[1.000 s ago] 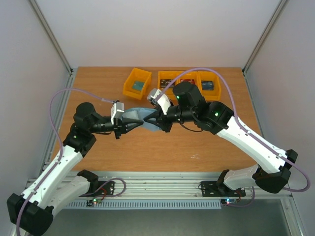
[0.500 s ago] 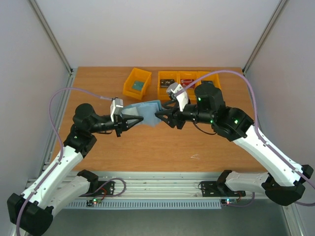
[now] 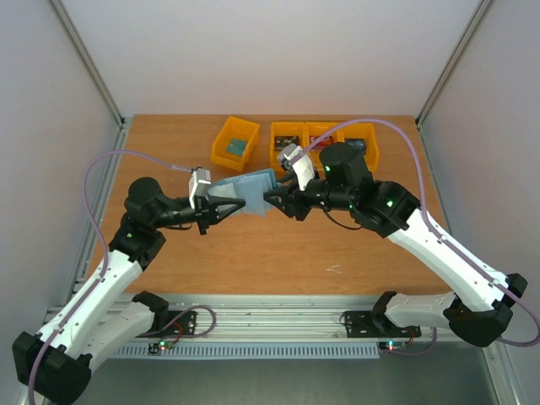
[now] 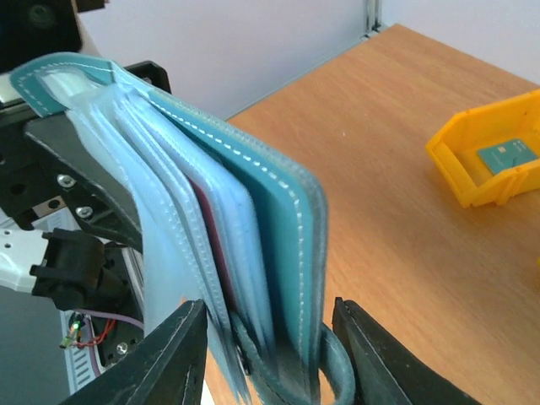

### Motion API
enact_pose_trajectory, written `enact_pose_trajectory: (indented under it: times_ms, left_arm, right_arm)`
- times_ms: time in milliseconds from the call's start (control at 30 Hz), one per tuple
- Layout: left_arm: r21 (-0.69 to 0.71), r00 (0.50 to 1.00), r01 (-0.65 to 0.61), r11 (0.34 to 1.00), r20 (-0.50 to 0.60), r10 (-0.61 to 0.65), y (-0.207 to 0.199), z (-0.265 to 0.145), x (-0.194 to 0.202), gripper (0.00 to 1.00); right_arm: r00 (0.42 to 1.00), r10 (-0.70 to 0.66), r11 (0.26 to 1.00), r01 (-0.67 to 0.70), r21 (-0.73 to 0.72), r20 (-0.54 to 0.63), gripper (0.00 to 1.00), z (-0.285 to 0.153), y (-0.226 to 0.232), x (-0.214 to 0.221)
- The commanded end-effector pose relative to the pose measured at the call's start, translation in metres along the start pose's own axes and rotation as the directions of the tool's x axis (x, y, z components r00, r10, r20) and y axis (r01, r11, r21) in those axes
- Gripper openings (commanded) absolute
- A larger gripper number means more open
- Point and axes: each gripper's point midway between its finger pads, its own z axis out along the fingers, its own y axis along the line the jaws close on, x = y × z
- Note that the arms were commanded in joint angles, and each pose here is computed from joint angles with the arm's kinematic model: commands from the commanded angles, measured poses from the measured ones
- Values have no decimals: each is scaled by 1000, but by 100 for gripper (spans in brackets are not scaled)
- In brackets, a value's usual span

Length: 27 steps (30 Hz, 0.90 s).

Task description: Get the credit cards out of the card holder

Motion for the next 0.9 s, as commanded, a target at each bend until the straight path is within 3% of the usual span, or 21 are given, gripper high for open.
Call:
enact_pose_trajectory:
  times_ms: [0,100,200,267,300,367,433,467,600,700,767,867]
  left_arm:
    - [50,996,-87,995,39,85,-16,-3,-13,0]
    - [55,995,-93,994,39,91,-17,-3,-14,0]
    - [56,996,-89,994,34,87,-16,-3,-12,0]
    - [48,996,-85,995,30,84,-14,-3,-11,0]
    - [42,996,-85,995,30,84,-13,-3,-10,1]
    - [29,996,-84,996,29,83,-11,-3,-9,15]
    - [10,996,-79,997,32,78,-7,-3,-9,38]
    - [-4,997,-72,997,33,72,-4,-2,-9,41]
    - [-67,997,-56,996,40,59,9,-2,-8,60]
    - [-156,997,-39,987,53,48,26,-4,-9,76]
    - [-202,997,-34,979,62,47,34,-5,-10,97]
    - [-229,997,-34,973,54,48,40,-6,-7,99]
  right_arm:
    - [999,29,1000,-29,12,-15,40,11,-6,-2]
    - [998,38,999,-39,-27,-49,43,24,-3,1]
    - [999,25,984,-32,-174,-41,51,30,21,-4]
    - [999,21,969,-27,-246,-27,47,31,32,-8]
    - [1000,19,964,-24,-267,-20,38,31,36,-10]
    - [1000,17,956,-20,-293,-14,20,31,40,-12]
    - [1000,14,952,-18,-306,-14,8,30,42,-12]
    - [1000,14,952,-17,-305,-12,3,29,42,-12]
    - [1000,22,959,-25,-282,-15,1,29,39,-13]
    - [998,56,979,-62,-194,-34,1,34,24,-13]
    - [993,104,994,-103,36,-57,1,41,-13,-11]
    - [982,125,926,-65,372,-141,1,42,-55,2]
